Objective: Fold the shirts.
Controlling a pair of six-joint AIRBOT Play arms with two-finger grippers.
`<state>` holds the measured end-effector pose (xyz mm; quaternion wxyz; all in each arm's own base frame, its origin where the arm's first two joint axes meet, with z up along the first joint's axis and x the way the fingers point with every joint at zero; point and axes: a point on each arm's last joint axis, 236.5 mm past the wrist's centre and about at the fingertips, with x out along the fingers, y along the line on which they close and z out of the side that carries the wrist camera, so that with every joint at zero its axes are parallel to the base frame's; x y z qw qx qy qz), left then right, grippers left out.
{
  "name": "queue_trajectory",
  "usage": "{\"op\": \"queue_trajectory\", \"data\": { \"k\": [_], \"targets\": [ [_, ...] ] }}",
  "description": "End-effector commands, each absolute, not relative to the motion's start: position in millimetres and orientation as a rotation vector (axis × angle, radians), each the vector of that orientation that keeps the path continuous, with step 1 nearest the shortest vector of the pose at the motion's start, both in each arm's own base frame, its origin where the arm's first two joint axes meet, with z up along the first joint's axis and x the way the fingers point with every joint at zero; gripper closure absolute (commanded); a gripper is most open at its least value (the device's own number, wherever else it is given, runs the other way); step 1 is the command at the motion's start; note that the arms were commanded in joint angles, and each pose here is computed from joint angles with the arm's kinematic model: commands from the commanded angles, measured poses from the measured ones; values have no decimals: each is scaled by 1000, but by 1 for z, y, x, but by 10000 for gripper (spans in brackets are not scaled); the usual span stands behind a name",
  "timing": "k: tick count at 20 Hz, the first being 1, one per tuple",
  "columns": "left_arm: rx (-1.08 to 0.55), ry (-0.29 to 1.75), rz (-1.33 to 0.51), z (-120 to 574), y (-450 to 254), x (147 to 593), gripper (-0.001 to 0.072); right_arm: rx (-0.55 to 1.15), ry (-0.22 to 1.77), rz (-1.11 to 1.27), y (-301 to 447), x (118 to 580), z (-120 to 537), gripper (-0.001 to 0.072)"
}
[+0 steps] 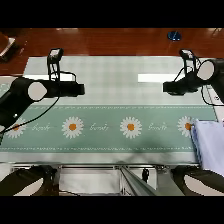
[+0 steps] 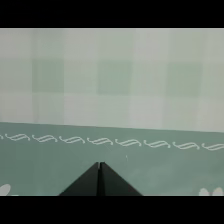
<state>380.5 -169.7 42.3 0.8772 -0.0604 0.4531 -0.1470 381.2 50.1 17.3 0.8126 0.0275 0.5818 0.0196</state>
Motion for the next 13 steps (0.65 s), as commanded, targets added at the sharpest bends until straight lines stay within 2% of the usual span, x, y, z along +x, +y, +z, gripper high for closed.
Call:
{"op": "queue_trajectory", "data": {
  "k": [1,13],
  "targets": [
    [-115,938,-286,35,-168,389,690,34,1266,23,47,376,8,687],
    [-117,925,-287,37,-169,391,690,34,1266,23,47,376,8,686]
  ]
}}
